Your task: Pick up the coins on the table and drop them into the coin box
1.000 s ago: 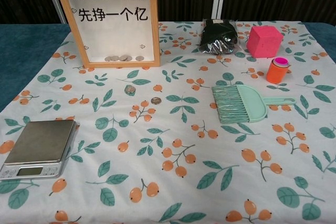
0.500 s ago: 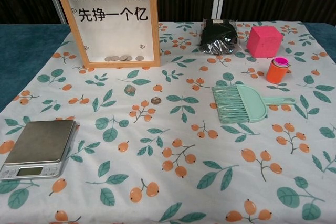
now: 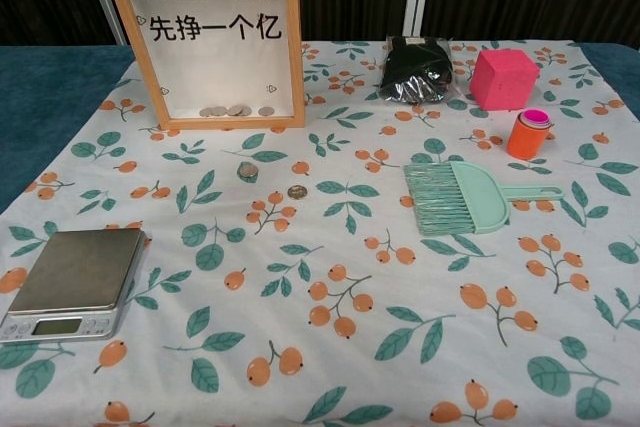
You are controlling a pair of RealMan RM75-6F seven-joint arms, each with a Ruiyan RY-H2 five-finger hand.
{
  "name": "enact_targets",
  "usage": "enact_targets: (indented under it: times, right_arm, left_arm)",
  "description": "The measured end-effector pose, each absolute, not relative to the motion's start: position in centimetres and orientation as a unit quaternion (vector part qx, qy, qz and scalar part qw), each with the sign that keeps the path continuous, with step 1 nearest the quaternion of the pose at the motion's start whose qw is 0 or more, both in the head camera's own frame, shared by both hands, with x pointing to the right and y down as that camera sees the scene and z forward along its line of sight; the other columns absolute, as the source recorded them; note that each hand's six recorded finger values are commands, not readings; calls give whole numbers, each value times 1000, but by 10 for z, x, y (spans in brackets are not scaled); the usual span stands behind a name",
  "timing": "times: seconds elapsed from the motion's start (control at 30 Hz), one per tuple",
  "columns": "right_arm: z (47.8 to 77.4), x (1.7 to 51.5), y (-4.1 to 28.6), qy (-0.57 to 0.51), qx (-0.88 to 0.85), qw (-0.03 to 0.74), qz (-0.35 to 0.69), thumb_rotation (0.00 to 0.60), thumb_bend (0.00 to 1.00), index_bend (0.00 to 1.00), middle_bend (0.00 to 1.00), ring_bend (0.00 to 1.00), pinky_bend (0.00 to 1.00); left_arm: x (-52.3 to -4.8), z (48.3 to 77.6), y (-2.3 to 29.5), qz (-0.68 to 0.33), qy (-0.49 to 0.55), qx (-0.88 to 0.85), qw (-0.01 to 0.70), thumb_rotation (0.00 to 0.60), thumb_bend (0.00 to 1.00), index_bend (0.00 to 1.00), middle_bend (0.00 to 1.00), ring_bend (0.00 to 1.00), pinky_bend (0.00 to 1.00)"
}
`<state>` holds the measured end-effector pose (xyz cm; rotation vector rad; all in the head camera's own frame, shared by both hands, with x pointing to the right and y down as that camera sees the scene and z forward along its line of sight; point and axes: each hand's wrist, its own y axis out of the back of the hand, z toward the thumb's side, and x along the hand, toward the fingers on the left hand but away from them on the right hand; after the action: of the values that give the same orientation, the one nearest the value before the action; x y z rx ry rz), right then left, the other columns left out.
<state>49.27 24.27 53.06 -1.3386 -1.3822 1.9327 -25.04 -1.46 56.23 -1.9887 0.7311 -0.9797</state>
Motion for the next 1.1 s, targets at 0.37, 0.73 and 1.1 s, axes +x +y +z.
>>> enact_targets:
  times: [0.37,0.73,1.1]
  right_arm:
    - [529,492,243,-500,-483,204,689,600,394,161,59,16,0]
    - [529,491,242,-499,-485,206,688,600,394,161,59,16,0]
    - [527,493,242,-504,-482,203,687,600,394,161,59,16,0]
  left_arm:
    - [-191,605,41,-371,175,-784,465,600,102,293,11,0,0]
    - [-130,657,82,-380,69,-779,494,600,72,285,9,0,0]
    - [-118,703,94,-407,41,-766,496,600,73,285,7,0,0]
